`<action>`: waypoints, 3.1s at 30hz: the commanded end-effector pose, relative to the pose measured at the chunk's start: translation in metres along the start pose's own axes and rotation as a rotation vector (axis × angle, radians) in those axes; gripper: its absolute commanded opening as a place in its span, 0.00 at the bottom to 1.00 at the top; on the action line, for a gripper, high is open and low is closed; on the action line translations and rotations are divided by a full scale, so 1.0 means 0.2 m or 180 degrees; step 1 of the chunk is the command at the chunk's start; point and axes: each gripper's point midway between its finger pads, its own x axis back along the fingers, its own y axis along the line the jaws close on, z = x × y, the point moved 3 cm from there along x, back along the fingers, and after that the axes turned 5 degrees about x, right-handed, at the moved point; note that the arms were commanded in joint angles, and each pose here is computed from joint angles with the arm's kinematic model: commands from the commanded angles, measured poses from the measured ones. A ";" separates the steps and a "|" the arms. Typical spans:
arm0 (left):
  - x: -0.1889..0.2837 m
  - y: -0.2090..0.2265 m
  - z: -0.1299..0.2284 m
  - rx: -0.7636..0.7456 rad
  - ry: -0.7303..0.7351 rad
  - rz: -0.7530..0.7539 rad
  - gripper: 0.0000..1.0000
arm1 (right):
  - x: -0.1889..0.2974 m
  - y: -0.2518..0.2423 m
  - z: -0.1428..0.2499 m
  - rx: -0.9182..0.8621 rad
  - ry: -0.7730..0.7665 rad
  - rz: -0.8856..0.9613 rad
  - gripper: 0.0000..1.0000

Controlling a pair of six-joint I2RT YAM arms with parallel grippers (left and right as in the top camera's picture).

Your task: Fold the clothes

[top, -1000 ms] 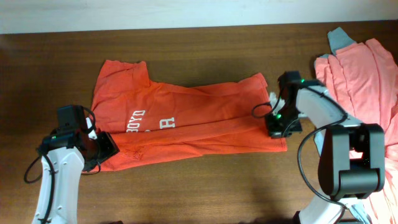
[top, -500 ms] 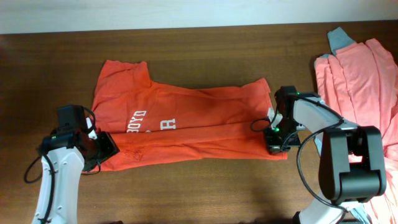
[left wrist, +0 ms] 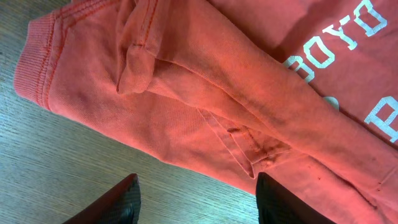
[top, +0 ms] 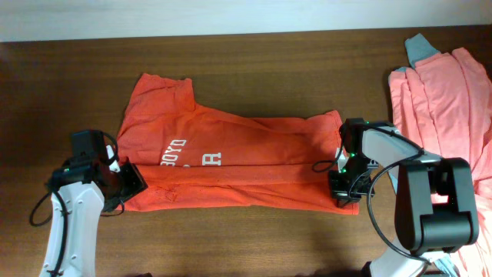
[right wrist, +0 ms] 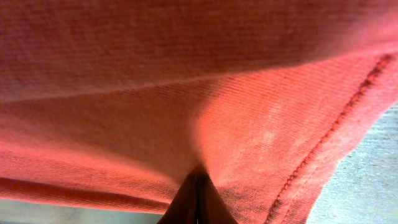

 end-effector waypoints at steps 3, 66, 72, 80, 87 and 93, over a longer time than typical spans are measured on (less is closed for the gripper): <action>0.11 -0.06 -0.11 -0.0186 -0.0244 0.0164 0.59 | 0.32 0.00 -0.05 0.0011 -0.0801 0.0170 0.17; -0.64 -0.63 -1.12 -0.1411 -0.0349 0.0970 0.34 | 0.88 0.06 -0.07 0.0461 -0.1855 0.0322 0.53; -0.65 -0.60 -1.09 -0.1355 -0.0225 0.0932 0.15 | 0.89 0.06 -0.08 0.0463 -0.1896 0.0324 0.53; -0.67 -0.51 -1.03 -0.0966 0.0004 0.0602 0.08 | 0.96 0.08 -0.39 0.0510 -0.2483 0.0330 0.53; -0.67 -0.49 -0.99 -0.0881 0.0138 0.0518 0.08 | 0.70 -0.02 -0.73 0.0323 -0.2326 0.0314 0.50; -0.67 -0.48 -0.99 -0.0877 0.0155 0.0514 0.09 | 0.52 -0.18 -0.84 -0.0142 -0.2146 -0.0061 0.47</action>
